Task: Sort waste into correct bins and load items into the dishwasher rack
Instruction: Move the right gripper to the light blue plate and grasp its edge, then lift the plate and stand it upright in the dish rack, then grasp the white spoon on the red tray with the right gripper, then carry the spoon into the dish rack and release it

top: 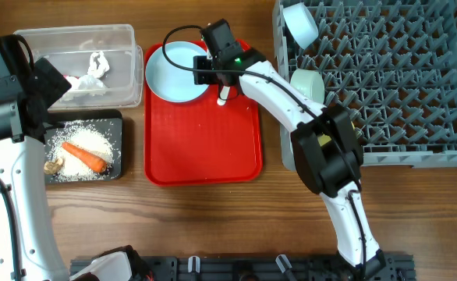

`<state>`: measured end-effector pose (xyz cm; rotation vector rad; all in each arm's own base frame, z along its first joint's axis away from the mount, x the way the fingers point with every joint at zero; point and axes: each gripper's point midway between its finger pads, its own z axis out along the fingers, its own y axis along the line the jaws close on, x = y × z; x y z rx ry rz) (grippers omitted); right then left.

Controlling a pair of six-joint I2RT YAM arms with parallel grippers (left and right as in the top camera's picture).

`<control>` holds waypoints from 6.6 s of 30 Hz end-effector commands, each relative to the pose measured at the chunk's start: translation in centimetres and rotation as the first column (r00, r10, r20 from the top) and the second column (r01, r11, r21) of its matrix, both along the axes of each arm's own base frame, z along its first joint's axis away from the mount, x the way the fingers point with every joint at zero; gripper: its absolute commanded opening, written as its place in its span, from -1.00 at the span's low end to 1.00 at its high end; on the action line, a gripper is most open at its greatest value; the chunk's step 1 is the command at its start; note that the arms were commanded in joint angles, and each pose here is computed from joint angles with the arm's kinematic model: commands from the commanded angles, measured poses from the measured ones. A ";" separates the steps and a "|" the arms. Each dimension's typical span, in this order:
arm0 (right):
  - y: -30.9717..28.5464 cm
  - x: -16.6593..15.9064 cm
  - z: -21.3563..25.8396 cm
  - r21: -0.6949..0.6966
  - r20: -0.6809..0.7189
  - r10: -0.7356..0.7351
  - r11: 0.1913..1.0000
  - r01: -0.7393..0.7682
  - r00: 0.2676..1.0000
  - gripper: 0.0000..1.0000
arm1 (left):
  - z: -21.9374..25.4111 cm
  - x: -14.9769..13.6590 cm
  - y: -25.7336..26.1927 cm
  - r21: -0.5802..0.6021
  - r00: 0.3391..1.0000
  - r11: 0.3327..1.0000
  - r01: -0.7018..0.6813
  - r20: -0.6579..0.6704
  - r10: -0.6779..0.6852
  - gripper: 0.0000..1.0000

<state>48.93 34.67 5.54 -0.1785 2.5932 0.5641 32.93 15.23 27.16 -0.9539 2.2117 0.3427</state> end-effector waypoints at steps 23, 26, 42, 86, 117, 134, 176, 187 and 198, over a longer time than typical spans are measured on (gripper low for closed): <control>-2.3 -0.1 -6.1 0.007 -0.205 -0.249 0.967 0.256 0.946 -0.66 | 0.9 -0.2 0.4 0.016 1.000 1.000 -0.014 0.020 0.013 1.00; -2.1 -0.3 -6.4 0.007 -0.216 -0.252 0.966 0.260 0.943 -0.91 | 0.9 -0.2 0.4 0.016 1.000 1.000 -0.014 0.020 0.013 1.00; -6.9 3.1 12.0 -0.064 0.254 -0.125 0.987 0.146 0.959 -0.92 | 0.9 -0.2 0.4 0.016 1.000 1.000 -0.014 0.020 0.013 1.00; -38.7 8.0 14.8 -0.798 0.424 -0.148 0.406 0.446 0.894 -0.82 | 0.9 -0.2 0.4 0.016 1.000 1.000 -0.014 0.020 0.013 0.99; -5.6 -1.5 4.2 -0.082 -0.055 -0.358 0.932 0.354 0.932 0.99 | 0.9 -0.2 0.4 0.016 1.000 1.000 -0.014 0.020 0.013 1.00; -5.2 0.5 -6.5 -0.073 -0.169 -0.488 0.873 0.483 0.856 0.43 | 0.9 -0.1 0.4 0.016 1.000 1.000 -0.014 0.019 0.013 1.00; -26.1 -10.2 23.2 -0.510 0.118 0.179 0.855 -0.095 0.977 -0.91 | 0.9 -0.1 0.4 0.016 1.000 1.000 -0.014 0.019 0.013 1.00; -34.8 -9.4 12.5 -0.376 -0.057 -0.102 0.924 0.073 0.993 -0.91 | 0.9 -0.1 0.4 0.016 1.000 1.000 -0.014 0.019 0.013 1.00; -35.0 -8.1 8.5 -0.373 -0.013 -0.115 0.922 0.102 0.993 -0.43 | 0.9 -0.1 0.4 0.016 1.000 1.000 -0.014 0.019 0.013 1.00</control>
